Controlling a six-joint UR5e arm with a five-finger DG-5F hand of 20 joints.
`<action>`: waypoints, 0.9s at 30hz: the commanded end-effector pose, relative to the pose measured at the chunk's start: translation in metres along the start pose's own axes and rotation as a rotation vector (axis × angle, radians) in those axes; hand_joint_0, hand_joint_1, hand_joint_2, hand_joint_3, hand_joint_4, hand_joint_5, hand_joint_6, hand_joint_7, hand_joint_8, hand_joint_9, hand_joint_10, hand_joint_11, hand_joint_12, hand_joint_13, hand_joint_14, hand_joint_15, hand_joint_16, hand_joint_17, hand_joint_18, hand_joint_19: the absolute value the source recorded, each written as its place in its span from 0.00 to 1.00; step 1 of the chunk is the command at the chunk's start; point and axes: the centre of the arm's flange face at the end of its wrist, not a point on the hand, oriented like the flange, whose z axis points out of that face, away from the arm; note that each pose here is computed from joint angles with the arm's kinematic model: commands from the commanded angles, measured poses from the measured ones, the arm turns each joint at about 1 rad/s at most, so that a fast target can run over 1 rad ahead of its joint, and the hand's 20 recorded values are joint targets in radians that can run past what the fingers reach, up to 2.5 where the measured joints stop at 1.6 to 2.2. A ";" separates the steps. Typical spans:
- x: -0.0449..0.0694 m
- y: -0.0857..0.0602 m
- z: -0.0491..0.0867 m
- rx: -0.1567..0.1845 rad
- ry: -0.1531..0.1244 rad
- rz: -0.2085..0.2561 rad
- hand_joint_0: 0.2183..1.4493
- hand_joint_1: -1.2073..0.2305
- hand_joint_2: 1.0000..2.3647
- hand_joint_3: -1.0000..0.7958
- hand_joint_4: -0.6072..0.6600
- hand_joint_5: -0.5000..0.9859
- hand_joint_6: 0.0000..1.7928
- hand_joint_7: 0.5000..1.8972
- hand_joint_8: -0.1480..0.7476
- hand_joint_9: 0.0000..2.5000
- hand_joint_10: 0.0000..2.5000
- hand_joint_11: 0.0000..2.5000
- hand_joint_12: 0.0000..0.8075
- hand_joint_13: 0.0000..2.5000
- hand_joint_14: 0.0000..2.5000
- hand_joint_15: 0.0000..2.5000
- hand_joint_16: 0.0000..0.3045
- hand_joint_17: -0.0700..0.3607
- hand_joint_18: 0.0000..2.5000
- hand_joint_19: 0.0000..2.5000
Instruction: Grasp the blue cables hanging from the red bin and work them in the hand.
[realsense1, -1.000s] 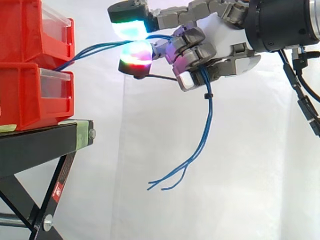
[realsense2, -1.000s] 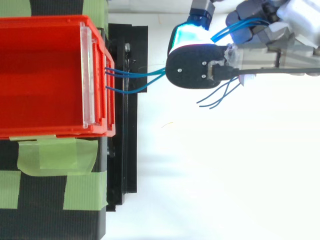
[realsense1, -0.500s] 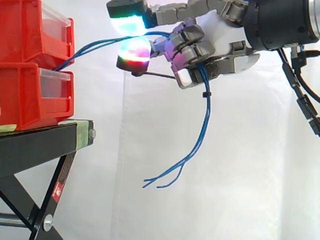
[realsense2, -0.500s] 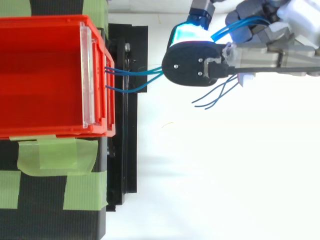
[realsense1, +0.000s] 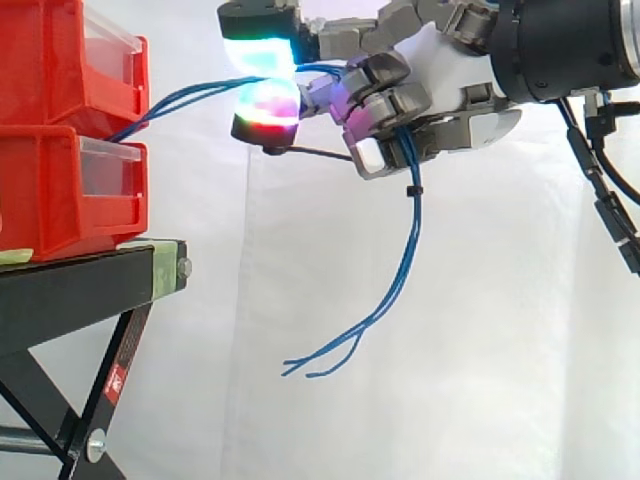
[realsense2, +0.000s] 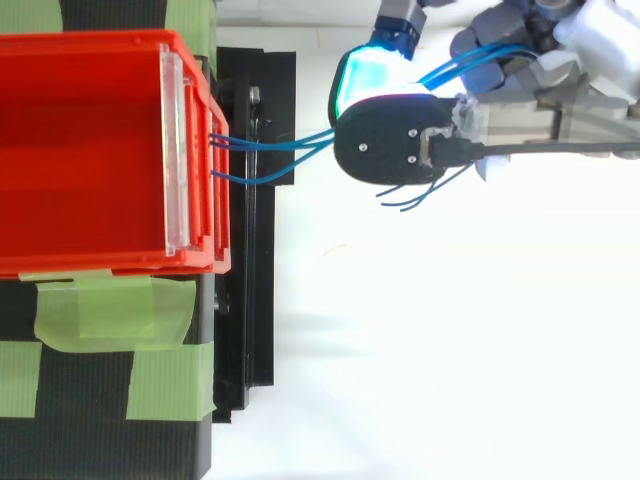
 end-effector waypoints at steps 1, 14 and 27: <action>0.000 0.000 0.000 -0.002 0.001 0.001 0.54 0.26 0.01 0.28 0.64 0.28 0.44 0.44 0.71 0.42 1.00 1.00 0.89 0.69 1.00 0.75 0.73 0.55 0.88 0.22; 0.001 0.001 0.001 -0.008 -0.003 0.008 0.63 0.31 0.01 0.36 0.65 0.30 0.54 0.38 0.71 0.42 1.00 1.00 0.89 0.69 1.00 0.75 0.73 0.55 0.88 0.22; 0.008 0.003 -0.003 -0.011 0.011 0.194 0.72 0.38 0.00 0.75 0.65 0.36 0.53 0.37 0.71 0.42 1.00 1.00 0.89 0.69 1.00 0.75 0.73 0.55 0.88 0.22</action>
